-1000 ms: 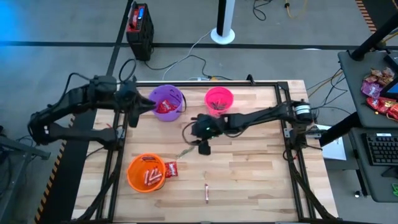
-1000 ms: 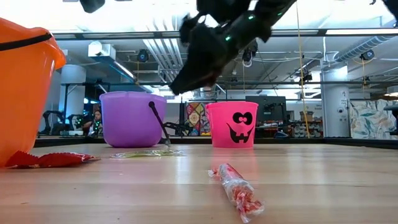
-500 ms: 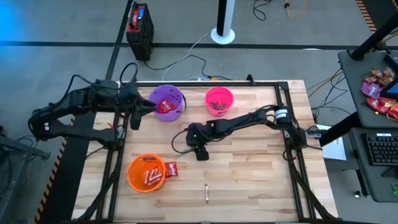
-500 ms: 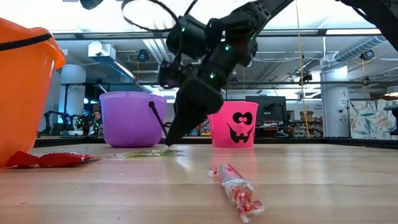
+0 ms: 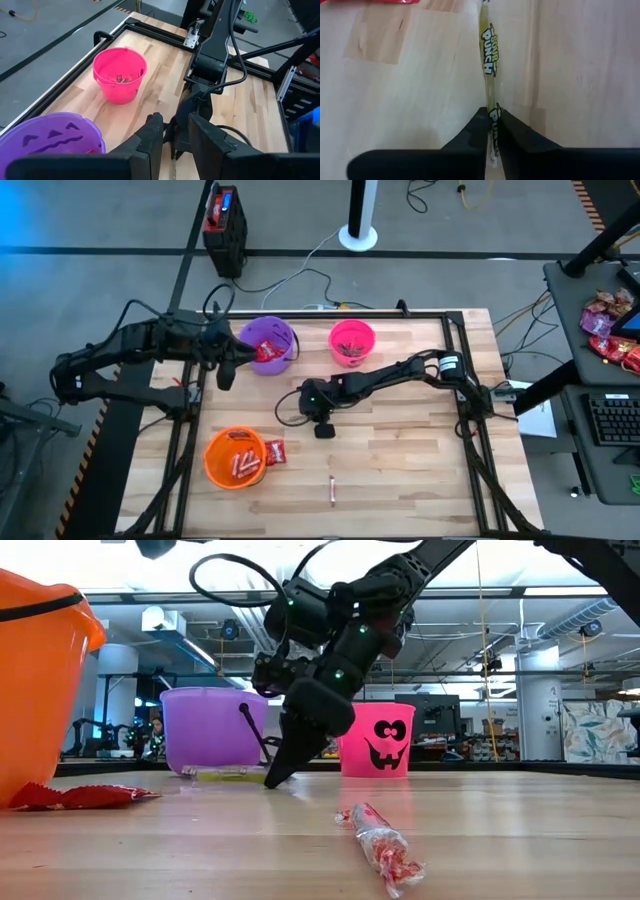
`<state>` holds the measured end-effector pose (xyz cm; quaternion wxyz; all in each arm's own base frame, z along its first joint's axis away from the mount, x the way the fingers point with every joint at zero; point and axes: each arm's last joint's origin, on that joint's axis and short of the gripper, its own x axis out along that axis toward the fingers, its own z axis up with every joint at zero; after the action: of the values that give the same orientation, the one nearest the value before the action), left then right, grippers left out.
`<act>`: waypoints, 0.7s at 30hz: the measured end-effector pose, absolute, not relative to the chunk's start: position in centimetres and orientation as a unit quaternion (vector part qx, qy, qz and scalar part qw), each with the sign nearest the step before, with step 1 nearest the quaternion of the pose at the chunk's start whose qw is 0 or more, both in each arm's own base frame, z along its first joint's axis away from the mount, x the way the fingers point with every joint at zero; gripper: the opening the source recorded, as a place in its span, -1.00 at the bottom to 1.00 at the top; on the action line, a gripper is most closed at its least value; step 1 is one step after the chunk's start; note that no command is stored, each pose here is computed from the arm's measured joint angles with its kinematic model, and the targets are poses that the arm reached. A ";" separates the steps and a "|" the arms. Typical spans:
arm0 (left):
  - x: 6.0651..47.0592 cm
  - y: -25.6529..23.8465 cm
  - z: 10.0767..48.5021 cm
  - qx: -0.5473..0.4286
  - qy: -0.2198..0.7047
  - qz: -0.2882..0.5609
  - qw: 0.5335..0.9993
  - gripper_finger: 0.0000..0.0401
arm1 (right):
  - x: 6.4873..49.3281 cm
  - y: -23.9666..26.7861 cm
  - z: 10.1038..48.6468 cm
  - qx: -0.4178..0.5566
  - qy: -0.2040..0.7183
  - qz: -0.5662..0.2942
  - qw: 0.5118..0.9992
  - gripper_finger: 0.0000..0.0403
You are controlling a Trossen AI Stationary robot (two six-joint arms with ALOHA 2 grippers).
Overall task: Sort candy by brand, put in halloween buckets
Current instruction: Put the transparent green candy into the pink bucket
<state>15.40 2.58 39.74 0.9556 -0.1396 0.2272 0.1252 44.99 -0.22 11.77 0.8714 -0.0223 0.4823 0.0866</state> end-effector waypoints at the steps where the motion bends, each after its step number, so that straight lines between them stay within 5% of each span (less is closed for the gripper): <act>1: 15.5 2.6 39.7 -0.137 0.229 0.125 0.956 -0.62 | 45.0 -0.2 11.9 -0.025 0.481 0.089 0.872 -0.88; 6: 15.6 2.6 39.6 -0.133 0.233 0.124 0.955 -0.62 | 44.3 -0.2 14.0 -0.002 0.484 0.077 0.871 -0.93; 12: 15.5 2.6 39.6 -0.125 0.237 0.124 0.955 -0.62 | 41.9 -0.9 22.5 -0.008 0.434 0.023 0.901 -0.93; 21: 15.8 2.7 39.5 -0.121 0.240 0.124 0.955 -0.62 | 35.2 -5.2 31.2 -0.023 0.413 -0.195 0.889 -0.94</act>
<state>15.78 2.66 39.48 0.9553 -0.1210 0.2397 0.1242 35.23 -5.16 31.18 0.8894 -0.0234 0.4127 -0.1952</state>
